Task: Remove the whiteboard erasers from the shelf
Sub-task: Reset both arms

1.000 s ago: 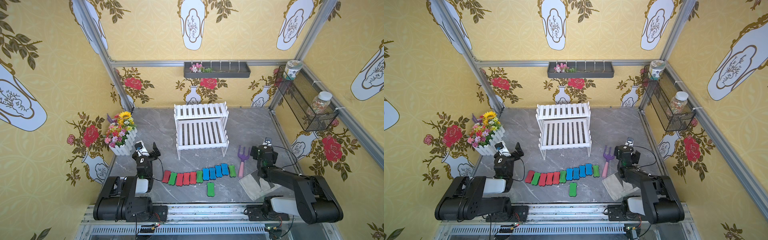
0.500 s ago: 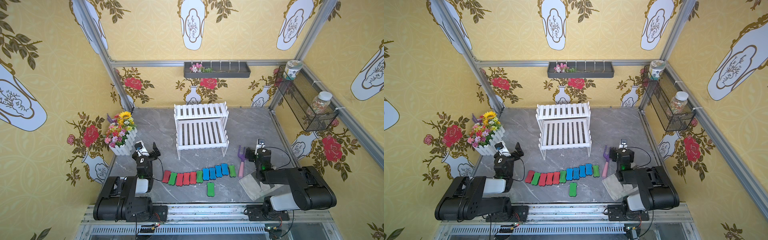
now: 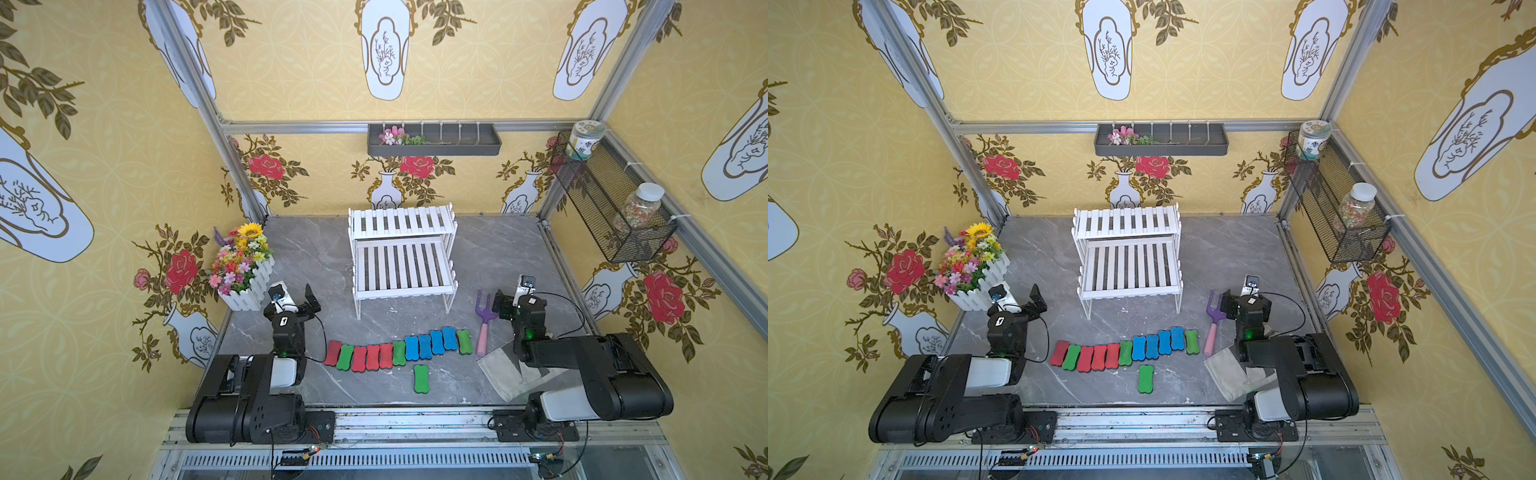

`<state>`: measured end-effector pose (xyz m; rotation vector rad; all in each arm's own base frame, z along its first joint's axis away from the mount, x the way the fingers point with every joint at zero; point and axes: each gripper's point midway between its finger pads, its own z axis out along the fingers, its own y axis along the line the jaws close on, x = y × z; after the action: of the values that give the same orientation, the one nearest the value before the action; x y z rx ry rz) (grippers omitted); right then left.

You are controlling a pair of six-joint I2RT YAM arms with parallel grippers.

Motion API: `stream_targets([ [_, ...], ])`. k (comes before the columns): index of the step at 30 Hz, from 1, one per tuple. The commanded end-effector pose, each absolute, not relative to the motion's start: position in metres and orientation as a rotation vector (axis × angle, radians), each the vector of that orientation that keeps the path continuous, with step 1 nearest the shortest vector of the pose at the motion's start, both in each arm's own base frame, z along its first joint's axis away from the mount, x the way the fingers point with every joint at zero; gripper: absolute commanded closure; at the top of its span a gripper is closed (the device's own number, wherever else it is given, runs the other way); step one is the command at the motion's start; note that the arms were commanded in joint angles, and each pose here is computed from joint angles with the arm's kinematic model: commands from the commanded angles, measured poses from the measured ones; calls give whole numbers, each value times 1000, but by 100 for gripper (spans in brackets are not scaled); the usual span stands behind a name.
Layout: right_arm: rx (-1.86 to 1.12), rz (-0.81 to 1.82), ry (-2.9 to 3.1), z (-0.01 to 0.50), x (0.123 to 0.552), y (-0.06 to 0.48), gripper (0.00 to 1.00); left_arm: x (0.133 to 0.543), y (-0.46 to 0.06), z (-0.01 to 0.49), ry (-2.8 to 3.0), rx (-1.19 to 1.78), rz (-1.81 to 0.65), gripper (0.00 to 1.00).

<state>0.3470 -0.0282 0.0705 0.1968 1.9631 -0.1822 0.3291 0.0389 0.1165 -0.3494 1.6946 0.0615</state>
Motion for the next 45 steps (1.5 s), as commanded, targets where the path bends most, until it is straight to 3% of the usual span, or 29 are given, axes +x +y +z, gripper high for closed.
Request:
stream_targets([
  [1,201,-181,1921,80,351,-29,3,329,39,122,1669,-346,56,1],
  [45,194,-193,1921,80,351,-28,3,327,39,123,1665,-348,56,0],
])
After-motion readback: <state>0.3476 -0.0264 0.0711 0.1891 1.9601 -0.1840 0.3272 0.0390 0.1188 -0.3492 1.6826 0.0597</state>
